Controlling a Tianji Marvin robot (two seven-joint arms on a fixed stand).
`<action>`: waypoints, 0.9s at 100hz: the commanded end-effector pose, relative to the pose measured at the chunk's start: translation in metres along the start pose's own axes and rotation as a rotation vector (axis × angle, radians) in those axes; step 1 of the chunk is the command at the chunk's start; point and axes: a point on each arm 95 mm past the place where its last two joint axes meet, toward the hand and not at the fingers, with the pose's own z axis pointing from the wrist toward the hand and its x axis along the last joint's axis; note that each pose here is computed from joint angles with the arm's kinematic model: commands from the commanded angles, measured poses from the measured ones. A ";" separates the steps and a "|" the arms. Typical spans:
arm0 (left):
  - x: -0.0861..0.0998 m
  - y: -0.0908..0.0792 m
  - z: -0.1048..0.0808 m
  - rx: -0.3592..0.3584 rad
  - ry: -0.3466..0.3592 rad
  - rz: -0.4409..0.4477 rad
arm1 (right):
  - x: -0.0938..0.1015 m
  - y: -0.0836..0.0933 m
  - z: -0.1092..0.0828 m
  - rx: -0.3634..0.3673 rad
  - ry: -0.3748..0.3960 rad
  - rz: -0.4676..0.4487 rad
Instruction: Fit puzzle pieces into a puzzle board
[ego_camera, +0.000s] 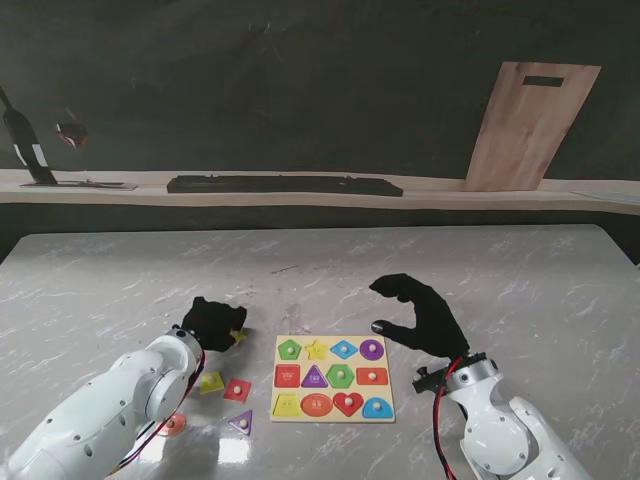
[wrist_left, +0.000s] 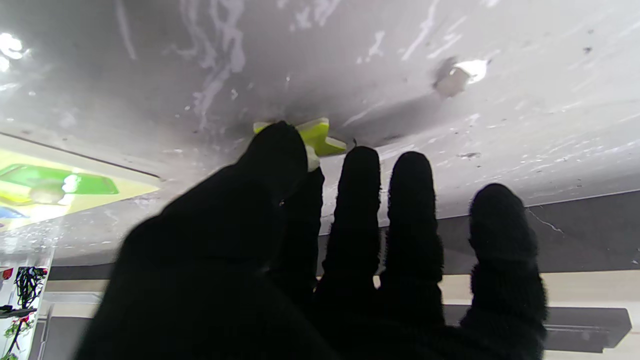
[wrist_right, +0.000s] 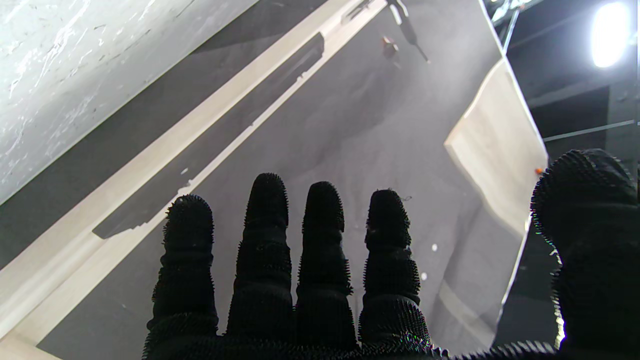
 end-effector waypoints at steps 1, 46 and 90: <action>0.001 0.002 0.001 -0.006 -0.001 -0.007 | 0.002 -0.003 -0.002 0.002 0.002 0.006; 0.005 0.005 0.004 -0.014 0.011 -0.014 | 0.002 -0.003 -0.002 -0.002 0.002 0.004; 0.025 -0.027 -0.008 0.070 0.104 -0.032 | 0.002 -0.003 -0.002 -0.001 0.002 0.003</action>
